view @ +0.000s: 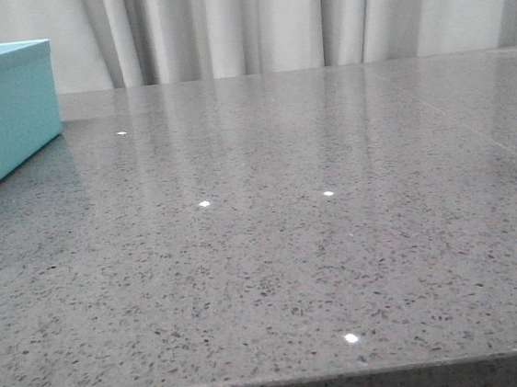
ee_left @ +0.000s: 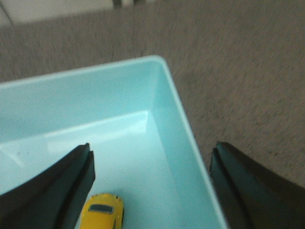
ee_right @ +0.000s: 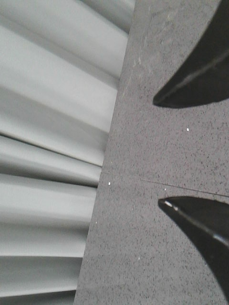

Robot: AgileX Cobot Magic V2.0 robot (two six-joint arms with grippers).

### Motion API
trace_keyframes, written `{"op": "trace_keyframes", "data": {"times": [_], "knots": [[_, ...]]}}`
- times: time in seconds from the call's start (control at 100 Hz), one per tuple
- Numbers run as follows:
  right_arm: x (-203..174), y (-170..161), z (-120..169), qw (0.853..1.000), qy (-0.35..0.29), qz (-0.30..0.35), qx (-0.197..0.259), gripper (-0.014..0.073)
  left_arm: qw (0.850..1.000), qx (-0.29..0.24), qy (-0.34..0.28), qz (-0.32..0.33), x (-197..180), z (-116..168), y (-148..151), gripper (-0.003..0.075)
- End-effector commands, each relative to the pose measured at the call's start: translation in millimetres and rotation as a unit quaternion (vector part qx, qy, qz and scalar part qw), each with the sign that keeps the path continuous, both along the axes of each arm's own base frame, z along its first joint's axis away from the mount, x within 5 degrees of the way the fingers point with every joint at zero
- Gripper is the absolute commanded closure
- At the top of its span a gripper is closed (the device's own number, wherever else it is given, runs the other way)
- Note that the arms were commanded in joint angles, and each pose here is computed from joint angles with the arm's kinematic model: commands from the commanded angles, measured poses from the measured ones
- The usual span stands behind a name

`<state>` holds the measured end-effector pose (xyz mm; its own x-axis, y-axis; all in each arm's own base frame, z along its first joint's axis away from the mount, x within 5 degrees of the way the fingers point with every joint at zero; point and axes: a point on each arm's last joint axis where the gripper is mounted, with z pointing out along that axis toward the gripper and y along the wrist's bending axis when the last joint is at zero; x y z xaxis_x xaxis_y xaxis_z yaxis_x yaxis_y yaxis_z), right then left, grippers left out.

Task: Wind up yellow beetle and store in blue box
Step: 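Lower the beetle into the blue box and open the left gripper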

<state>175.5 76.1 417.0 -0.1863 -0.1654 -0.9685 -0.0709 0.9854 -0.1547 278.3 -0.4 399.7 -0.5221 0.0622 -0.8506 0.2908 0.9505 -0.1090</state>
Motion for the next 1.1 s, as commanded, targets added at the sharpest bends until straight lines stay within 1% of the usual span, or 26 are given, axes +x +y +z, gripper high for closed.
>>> {"op": "trace_keyframes", "data": {"times": [0.0,0.04,0.1,0.14,0.22,0.28,0.35,0.46,0.55,0.61,0.66,0.72,0.79,0.96,1.09], "knots": [[-2.4,-5.7,13.4,0.999,-0.044,-0.005,-0.029,0.0176,0.994,-0.019,-0.111,0.014,-35.2,35.7,-4.9,0.0226],[-1.8,-5.7,10.9,0.998,-0.045,-0.006,-0.039,0.0176,0.991,-0.019,-0.133,0.017,-48.6,39.4,-6.4,0.0226],[-0.9,-5.5,5.8,0.998,-0.043,-0.007,-0.051,0.0176,0.987,-0.017,-0.158,0.021,-65.3,36.6,-7.9,0.0226],[-1.6,-6.3,3.1,0.997,-0.043,-0.007,-0.056,0.0176,0.981,-0.022,-0.189,0.025,-80.8,37.1,-10.3,0.0226],[-4.3,-8.4,-5.5,0.997,-0.042,-0.005,-0.065,0.0176,0.974,-0.017,-0.224,0.025,-101.6,25.3,-13.8,0.0226],[-8.2,-11.0,-11.1,0.997,-0.042,-0.003,-0.060,0.0176,0.969,-0.017,-0.246,0.030,-115.7,15.5,-15.7,0.0226],[-13.8,-14.7,-18.7,0.998,-0.040,0.002,-0.055,0.0176,0.967,-0.020,-0.252,0.034,-128.9,-2.2,-17.7,0.0226],[-27.0,-24.3,-31.5,0.998,-0.043,0.007,-0.044,0.0176,0.972,-0.020,-0.235,0.021,-143.3,-35.9,-22.2,0.0226],[-38.3,-33.8,-44.6,0.998,-0.048,0.007,-0.049,0.0176,0.974,-0.024,-0.227,0.009,-155.4,-59.7,-25.6,0.0227],[-47.6,-42.0,-52.5,0.997,-0.057,0.005,-0.047,0.0176,0.973,-0.038,-0.226,0.004,-163.6,-71.4,-27.8,0.0227],[-55.1,-48.2,-57.1,0.997,-0.069,0.003,-0.036,0.0176,0.972,-0.053,-0.227,0.005,-169.2,-78.4,-28.7,0.0227],[-65.1,-56.0,-60.6,0.996,-0.088,0.004,-0.020,0.0176,0.971,-0.068,-0.229,0.007,-175.0,-84.4,-29.2,0.0227],[-75.6,-63.8,-66.4,0.995,-0.104,0.007,-0.004,0.0176,0.970,-0.071,-0.233,0.007,-181.4,-90.1,-29.6,0.0227],[-93.1,-78.3,-85.0,0.993,-0.121,0.006,0.009,0.0176,0.967,-0.072,-0.244,-0.001,-191.5,-95.5,-31.3,0.0227],[-99.0,-84.5,-89.7,0.992,-0.129,-0.002,0.014,0.0176,0.968,-0.073,-0.242,-0.007,-191.7,-95.8,-32.2,0.0227]]}}
